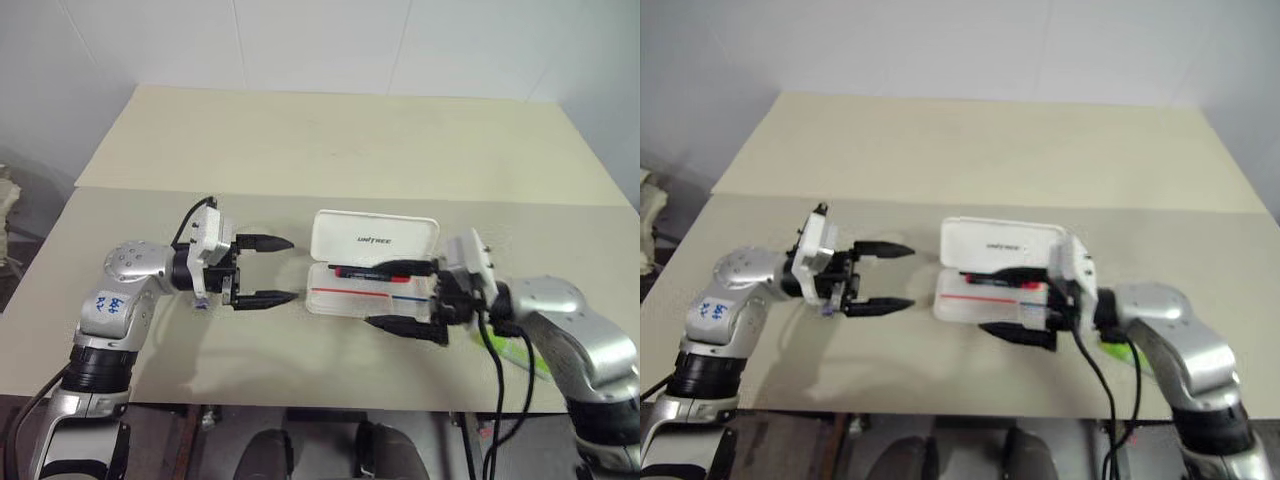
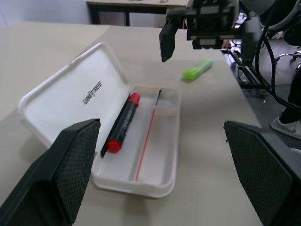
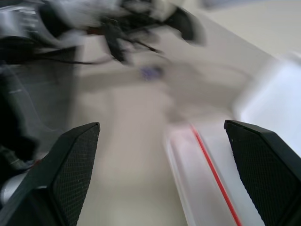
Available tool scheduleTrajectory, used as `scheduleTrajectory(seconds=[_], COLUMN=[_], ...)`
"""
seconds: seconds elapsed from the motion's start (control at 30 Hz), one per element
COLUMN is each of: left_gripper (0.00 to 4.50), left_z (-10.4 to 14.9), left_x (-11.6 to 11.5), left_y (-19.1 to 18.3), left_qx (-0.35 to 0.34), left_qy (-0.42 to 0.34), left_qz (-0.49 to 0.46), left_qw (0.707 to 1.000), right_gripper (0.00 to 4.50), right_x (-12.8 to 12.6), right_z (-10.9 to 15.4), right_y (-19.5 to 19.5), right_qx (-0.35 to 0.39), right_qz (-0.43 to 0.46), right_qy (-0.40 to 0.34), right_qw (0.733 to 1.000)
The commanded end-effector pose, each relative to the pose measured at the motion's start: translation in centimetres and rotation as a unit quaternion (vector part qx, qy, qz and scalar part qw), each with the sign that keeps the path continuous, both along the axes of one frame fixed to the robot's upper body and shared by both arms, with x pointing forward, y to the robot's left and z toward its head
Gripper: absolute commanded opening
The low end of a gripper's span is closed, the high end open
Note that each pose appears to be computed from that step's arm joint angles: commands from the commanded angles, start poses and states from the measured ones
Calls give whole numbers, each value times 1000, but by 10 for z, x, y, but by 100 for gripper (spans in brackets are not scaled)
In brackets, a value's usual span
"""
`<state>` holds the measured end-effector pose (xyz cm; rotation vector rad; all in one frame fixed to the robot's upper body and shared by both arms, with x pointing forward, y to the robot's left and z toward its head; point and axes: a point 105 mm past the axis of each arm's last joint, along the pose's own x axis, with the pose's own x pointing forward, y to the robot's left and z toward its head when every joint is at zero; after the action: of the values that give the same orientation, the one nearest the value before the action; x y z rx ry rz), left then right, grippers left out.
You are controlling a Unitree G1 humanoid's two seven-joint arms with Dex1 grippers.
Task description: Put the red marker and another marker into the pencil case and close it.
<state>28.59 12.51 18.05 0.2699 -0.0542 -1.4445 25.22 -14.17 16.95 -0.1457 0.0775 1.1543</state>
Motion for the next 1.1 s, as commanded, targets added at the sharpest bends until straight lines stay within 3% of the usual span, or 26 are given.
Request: scheduleTrajectory(seconds=[0.03,0.23,0.37,0.6,0.73,1.1], left_gripper=[450,450,450,450,450,450], left_z=[4,-3,-6,-2,3,9], left_x=[-10,-17,-15,-11,-7,-2], left_y=[-7,-14,-20,-21,-18,-10], left_qx=[-6,-17,-22,-21,-14,9], left_qy=[-15,-2,6,2,-8,-23], left_qz=[-21,-28,-40,-45,-44,-51], left_qw=[1000,999,999,999,999,998], right_gripper=[446,446,446,446,446,446], right_x=[-5,-19,-28,-49,-52,-46], right_z=[15,0,-11,-49,-71,-95], right_y=[-25,-85,-99,-112,-139,-192], right_qx=[-9,-72,-77,-94,-117,-168], right_qz=[-79,-253,-296,-261,-243,-227], right_qy=[-42,-44,-31,12,39,91], right_qw=[996,964,952,961,962,955])
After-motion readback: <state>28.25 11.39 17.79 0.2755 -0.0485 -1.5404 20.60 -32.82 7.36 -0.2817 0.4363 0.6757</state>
